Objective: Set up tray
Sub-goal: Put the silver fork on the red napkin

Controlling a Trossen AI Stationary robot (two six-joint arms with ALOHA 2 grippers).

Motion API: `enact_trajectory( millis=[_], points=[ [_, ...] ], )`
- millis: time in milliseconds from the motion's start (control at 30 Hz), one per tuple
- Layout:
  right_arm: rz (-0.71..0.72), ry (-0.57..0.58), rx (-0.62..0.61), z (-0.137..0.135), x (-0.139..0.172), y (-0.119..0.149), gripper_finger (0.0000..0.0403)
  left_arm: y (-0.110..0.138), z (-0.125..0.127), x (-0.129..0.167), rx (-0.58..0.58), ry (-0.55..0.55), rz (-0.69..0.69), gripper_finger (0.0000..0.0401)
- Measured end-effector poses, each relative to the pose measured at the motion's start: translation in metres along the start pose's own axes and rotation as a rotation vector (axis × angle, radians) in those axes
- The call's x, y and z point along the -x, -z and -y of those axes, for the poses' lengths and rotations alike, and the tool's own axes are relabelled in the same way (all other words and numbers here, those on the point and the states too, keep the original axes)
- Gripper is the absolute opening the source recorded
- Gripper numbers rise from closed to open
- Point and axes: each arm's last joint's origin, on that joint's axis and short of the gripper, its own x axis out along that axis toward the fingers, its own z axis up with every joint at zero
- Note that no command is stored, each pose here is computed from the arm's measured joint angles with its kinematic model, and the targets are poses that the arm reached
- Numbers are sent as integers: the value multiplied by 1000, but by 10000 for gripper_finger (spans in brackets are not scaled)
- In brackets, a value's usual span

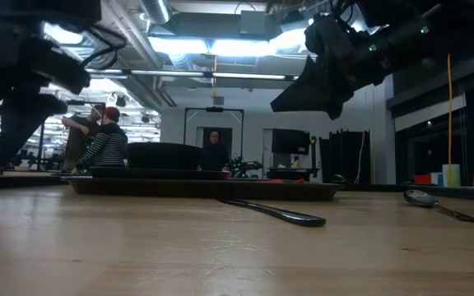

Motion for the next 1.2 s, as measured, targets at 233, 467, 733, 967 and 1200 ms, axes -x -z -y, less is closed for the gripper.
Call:
enact_trajectory(
  millis=[233,467,733,967,1200],
  points=[
    [0,-4,-14,-5,2,2,18,3,0,-16,-25,123,-1,198],
    [7,19,-11,-5,2,2,7,5,-5,-23,-29,112,-5,197],
    [6,19,-10,-5,2,2,23,0,-8,-28,-77,202,34,196],
    [6,19,-9,-5,2,2,7,-2,-12,-28,-74,194,46,196],
    [6,19,-12,-5,2,2,19,-1,-12,-29,-77,217,39,196]
  ],
)
